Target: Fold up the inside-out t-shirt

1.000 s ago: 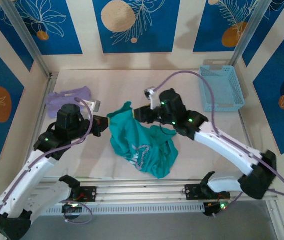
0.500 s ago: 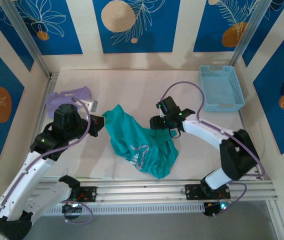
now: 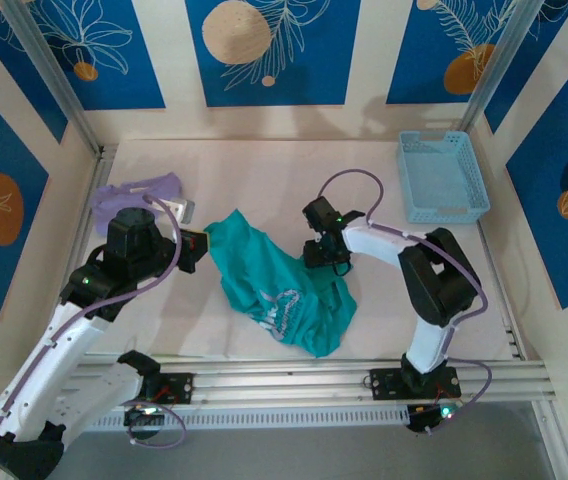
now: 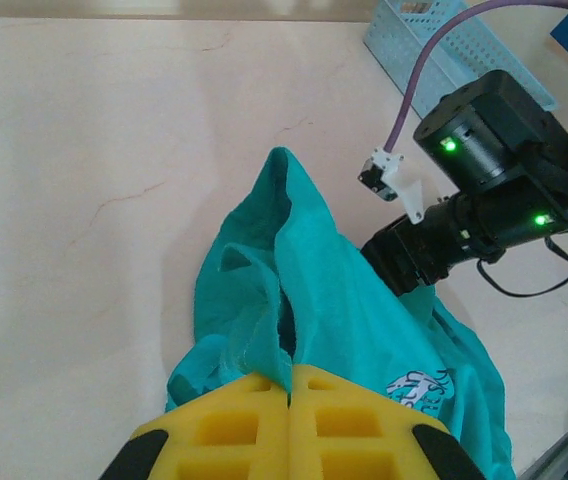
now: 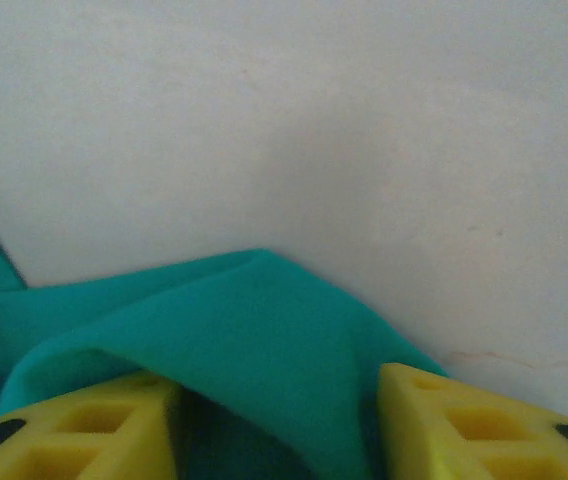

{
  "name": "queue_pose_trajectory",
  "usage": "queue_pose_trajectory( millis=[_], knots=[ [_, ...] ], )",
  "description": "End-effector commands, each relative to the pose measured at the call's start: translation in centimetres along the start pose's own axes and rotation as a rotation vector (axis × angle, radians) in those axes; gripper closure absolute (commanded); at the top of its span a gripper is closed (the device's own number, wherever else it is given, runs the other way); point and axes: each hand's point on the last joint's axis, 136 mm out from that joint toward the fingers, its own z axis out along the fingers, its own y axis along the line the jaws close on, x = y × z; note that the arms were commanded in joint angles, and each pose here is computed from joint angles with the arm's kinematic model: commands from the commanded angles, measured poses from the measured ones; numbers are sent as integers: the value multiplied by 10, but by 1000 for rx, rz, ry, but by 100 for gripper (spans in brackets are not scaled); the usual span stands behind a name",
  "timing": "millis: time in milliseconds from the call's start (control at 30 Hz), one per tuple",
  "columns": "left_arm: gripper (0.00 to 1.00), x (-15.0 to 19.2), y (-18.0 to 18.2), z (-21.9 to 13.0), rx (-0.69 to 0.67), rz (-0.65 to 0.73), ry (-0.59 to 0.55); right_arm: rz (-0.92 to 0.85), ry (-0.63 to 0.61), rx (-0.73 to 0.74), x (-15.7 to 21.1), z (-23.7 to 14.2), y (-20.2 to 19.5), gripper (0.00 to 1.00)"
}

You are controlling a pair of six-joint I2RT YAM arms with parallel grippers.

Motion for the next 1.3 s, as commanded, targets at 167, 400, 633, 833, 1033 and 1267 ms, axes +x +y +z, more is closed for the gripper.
queue_pose_trajectory(
  millis=[167,400,633,833,1033,1267],
  knots=[
    [100,-24,10,-8,-77,24,-74,-18,-189,53,-46,-46,-15,100],
    [100,-93,11,-20,-116,13,-224,114,-585,50,-113,-178,-69,100],
    [100,-168,2,-78,-22,-31,-450,304,-876,58,-85,-266,-132,100],
    [100,-102,20,-24,53,-112,-279,344,-740,48,-29,-203,-134,99],
    [100,-43,17,16,183,-214,-101,346,-566,22,8,-141,-127,93],
    [100,-18,4,19,264,-247,5,241,-518,33,-1,-148,-113,78]
  ],
)
